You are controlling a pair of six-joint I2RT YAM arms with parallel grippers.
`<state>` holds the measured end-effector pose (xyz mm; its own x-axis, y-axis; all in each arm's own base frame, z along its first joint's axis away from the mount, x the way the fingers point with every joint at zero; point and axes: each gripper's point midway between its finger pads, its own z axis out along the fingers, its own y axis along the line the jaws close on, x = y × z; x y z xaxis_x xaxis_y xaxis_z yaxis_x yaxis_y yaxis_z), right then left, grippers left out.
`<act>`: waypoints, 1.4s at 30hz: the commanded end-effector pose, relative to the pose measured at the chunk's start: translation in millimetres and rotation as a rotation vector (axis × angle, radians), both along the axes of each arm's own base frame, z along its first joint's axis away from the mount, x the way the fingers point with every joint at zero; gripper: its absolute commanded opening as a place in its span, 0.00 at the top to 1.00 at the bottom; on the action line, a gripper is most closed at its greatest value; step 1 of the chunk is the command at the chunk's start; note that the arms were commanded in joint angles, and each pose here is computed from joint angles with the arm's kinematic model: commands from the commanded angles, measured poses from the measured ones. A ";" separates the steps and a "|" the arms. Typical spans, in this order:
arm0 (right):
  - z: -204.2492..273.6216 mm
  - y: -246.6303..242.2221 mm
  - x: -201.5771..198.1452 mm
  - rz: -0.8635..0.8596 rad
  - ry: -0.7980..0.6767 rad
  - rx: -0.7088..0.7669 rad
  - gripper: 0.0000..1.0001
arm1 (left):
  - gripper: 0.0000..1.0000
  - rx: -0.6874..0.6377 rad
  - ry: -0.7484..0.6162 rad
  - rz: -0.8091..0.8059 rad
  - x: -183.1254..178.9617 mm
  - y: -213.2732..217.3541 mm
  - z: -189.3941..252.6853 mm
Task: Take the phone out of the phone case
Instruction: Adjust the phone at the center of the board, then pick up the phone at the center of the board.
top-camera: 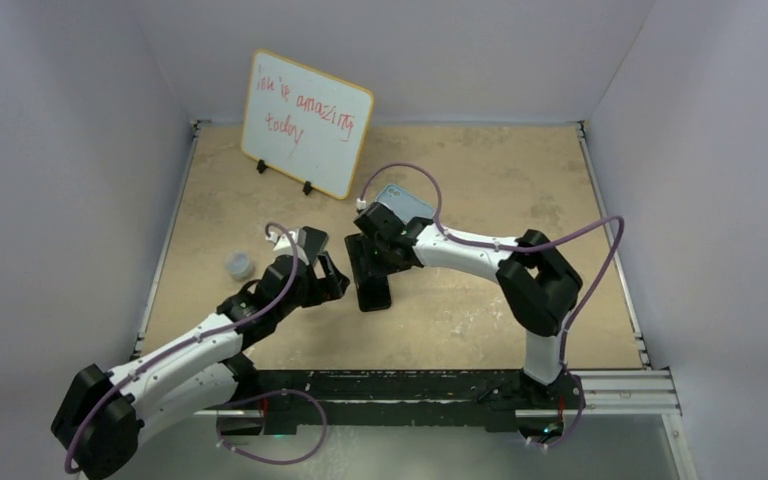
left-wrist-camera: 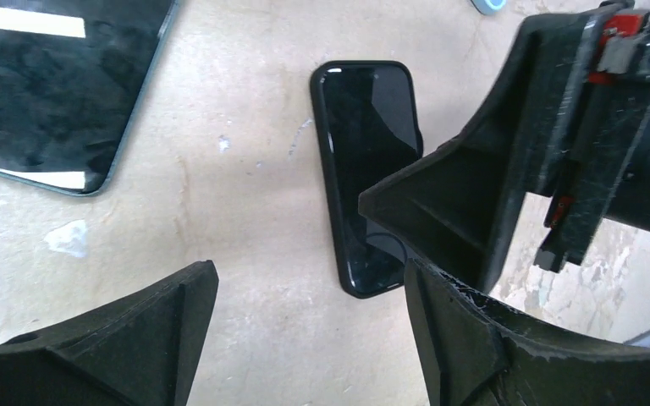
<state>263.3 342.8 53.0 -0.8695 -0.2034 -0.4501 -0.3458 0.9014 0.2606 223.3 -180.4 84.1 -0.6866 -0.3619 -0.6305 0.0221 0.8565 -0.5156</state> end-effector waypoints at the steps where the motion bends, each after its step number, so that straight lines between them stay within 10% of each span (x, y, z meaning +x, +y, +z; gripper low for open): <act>1: -2.0 -16.3 5.3 -0.035 -0.018 -0.149 0.14 | 0.16 0.044 -0.015 0.082 0.1 21.9 -2.5; 5: -3.7 -12.6 5.4 -0.029 -0.023 -0.195 0.01 | 0.16 0.054 -0.024 0.080 -0.4 24.2 -0.6; 26: -26.4 2.9 6.8 -0.036 -0.022 -0.314 0.03 | 0.16 0.066 -0.066 0.095 -2.1 33.8 10.8; 42: -14.8 8.3 -6.7 0.019 0.002 -0.212 0.43 | 0.16 -0.023 -0.006 -0.021 -7.7 1.7 -1.1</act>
